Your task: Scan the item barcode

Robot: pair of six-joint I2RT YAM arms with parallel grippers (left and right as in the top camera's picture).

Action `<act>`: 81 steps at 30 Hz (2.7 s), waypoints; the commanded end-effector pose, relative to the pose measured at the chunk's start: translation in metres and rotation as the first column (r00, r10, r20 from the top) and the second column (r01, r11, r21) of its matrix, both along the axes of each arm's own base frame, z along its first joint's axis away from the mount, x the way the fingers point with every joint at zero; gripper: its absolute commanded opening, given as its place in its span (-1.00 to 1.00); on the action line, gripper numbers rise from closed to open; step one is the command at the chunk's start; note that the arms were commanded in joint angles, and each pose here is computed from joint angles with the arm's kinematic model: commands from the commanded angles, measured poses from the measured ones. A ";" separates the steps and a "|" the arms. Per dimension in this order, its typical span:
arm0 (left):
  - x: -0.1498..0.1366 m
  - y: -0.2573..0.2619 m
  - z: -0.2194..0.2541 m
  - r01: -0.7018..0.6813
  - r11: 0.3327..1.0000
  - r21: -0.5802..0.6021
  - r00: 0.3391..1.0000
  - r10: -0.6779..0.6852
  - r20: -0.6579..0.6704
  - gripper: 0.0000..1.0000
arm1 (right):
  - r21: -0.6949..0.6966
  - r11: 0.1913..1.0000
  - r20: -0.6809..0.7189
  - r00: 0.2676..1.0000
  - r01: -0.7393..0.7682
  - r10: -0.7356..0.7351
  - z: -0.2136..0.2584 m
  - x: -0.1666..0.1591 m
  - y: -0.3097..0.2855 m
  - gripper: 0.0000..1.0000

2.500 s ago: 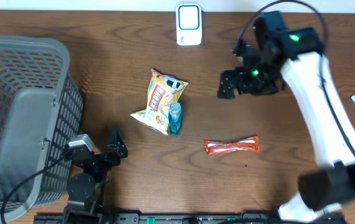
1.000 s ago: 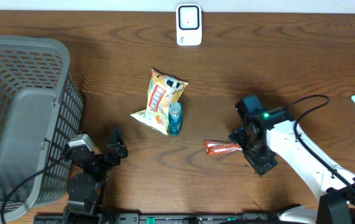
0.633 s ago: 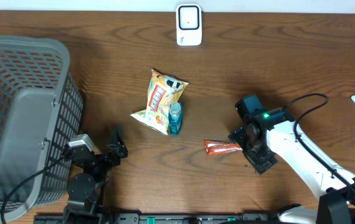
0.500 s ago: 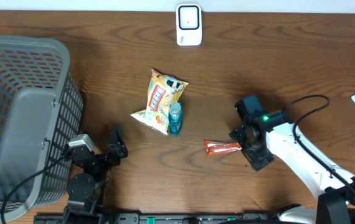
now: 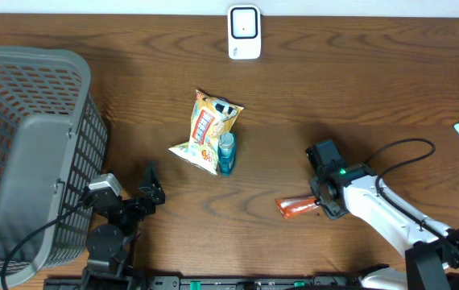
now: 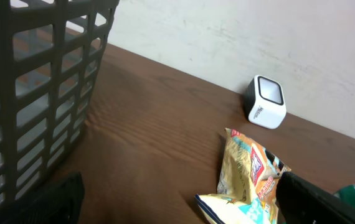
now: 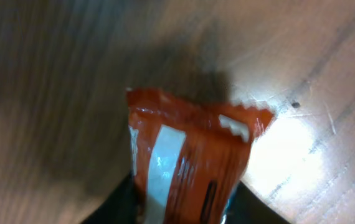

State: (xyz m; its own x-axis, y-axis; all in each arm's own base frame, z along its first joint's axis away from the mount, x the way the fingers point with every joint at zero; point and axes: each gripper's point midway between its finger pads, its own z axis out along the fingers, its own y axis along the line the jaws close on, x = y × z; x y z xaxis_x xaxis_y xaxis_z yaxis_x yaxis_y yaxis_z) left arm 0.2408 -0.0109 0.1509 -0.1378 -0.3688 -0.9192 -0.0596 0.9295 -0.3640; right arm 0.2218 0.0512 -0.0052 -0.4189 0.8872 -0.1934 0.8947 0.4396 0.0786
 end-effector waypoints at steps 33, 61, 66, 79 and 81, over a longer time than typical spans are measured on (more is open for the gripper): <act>0.000 0.003 -0.015 -0.014 1.000 0.021 0.999 0.015 -0.040 0.96 | -0.375 0.369 0.509 0.144 -0.850 0.848 0.112 0.103 0.108 -0.98; 0.000 0.003 -0.015 -0.014 1.000 0.021 0.999 0.015 -0.040 0.96 | -0.235 0.152 0.371 0.056 -0.960 0.927 0.086 0.096 0.106 -0.31; 0.000 0.003 -0.015 -0.014 1.000 0.021 0.999 0.015 -0.040 0.96 | -0.319 0.142 0.199 0.080 -0.937 0.977 0.079 0.093 0.111 -0.35; 0.000 0.003 -0.015 -0.014 1.000 0.021 0.999 0.015 -0.040 0.96 | -0.310 0.148 0.041 0.142 -0.939 0.989 0.024 0.098 0.119 -0.30; 0.000 0.003 -0.015 -0.014 1.000 0.021 0.999 0.015 -0.040 0.95 | -0.309 0.190 -0.010 0.203 -0.932 0.979 0.013 0.099 0.108 -0.30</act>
State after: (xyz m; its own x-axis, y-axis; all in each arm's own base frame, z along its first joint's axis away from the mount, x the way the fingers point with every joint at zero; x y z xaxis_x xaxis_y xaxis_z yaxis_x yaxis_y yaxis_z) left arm 0.2408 -0.0110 0.1509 -0.1379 -0.3688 -0.9192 -0.0592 0.9295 -0.3640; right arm 0.3103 0.1688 0.0117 -0.8382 -0.3096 -0.4489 -0.3389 0.9407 -0.0159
